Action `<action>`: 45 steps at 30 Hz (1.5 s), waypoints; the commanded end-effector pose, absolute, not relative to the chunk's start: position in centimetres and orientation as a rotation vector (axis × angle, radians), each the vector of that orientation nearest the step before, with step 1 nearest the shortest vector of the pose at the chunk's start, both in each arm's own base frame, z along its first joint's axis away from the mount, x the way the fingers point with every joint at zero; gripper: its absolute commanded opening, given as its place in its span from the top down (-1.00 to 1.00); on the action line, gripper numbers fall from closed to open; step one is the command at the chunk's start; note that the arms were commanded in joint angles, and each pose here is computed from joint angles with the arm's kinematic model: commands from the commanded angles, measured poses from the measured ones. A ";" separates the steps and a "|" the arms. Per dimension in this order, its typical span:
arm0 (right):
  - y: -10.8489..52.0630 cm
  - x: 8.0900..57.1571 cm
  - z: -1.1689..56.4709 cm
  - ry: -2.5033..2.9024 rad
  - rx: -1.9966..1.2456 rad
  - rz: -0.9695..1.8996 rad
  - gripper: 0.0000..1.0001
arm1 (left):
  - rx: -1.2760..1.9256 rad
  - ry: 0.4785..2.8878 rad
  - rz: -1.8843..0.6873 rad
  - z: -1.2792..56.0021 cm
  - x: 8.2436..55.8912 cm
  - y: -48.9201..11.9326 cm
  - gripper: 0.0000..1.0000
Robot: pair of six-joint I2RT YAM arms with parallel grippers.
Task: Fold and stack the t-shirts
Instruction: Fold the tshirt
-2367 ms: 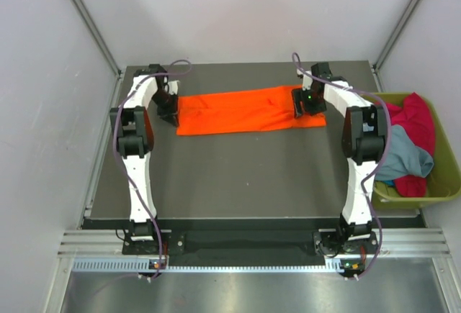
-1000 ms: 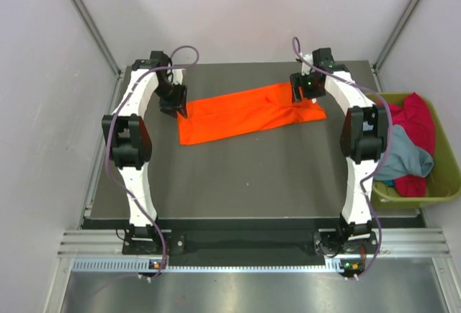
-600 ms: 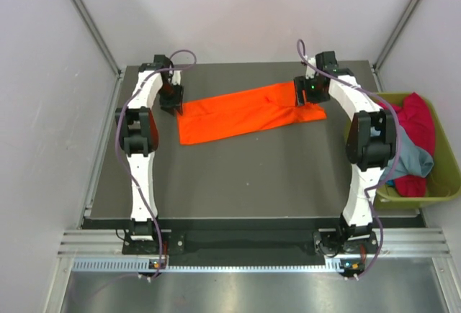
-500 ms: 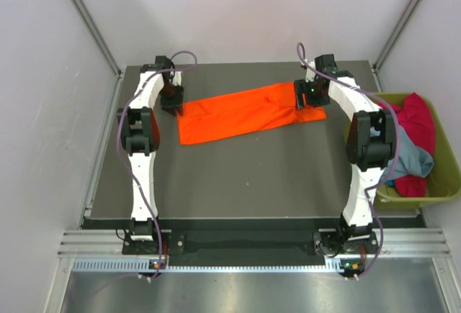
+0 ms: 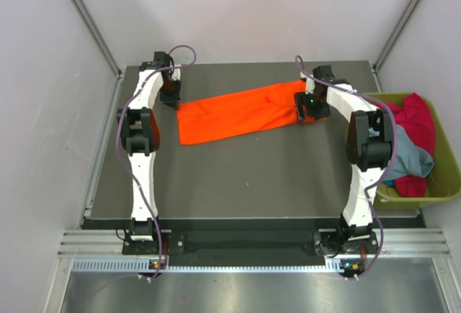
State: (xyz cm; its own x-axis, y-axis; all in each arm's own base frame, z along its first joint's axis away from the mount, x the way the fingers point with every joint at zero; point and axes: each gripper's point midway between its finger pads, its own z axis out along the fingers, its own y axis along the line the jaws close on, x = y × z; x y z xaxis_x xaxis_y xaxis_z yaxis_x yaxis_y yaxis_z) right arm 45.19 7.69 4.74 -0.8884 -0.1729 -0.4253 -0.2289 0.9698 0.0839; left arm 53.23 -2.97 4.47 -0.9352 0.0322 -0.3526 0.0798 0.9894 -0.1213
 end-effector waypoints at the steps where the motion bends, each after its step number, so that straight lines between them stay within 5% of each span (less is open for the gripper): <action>1: 7.6 47.3 5.9 2.631 -0.266 0.164 -0.43 | 0.074 2.759 -0.210 4.8 53.5 -3.0 1.00; 32: 11.1 60.0 6.6 2.398 -0.288 0.169 -0.48 | 0.089 2.968 -0.363 8.2 40.3 -4.8 1.00; 45: 12.5 60.3 8.8 2.355 -0.303 0.202 -0.50 | 0.232 3.002 -0.408 9.5 34.7 -9.2 1.00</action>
State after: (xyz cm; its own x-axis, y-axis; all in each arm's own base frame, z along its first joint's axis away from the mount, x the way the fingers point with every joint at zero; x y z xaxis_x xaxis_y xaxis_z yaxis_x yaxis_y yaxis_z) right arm 59.70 11.61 4.34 -0.7531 -0.1742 -0.6344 -0.2644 0.9632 0.0493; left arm 35.61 -7.99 6.80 -0.9895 0.1262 -0.0707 0.1396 0.9614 -0.2371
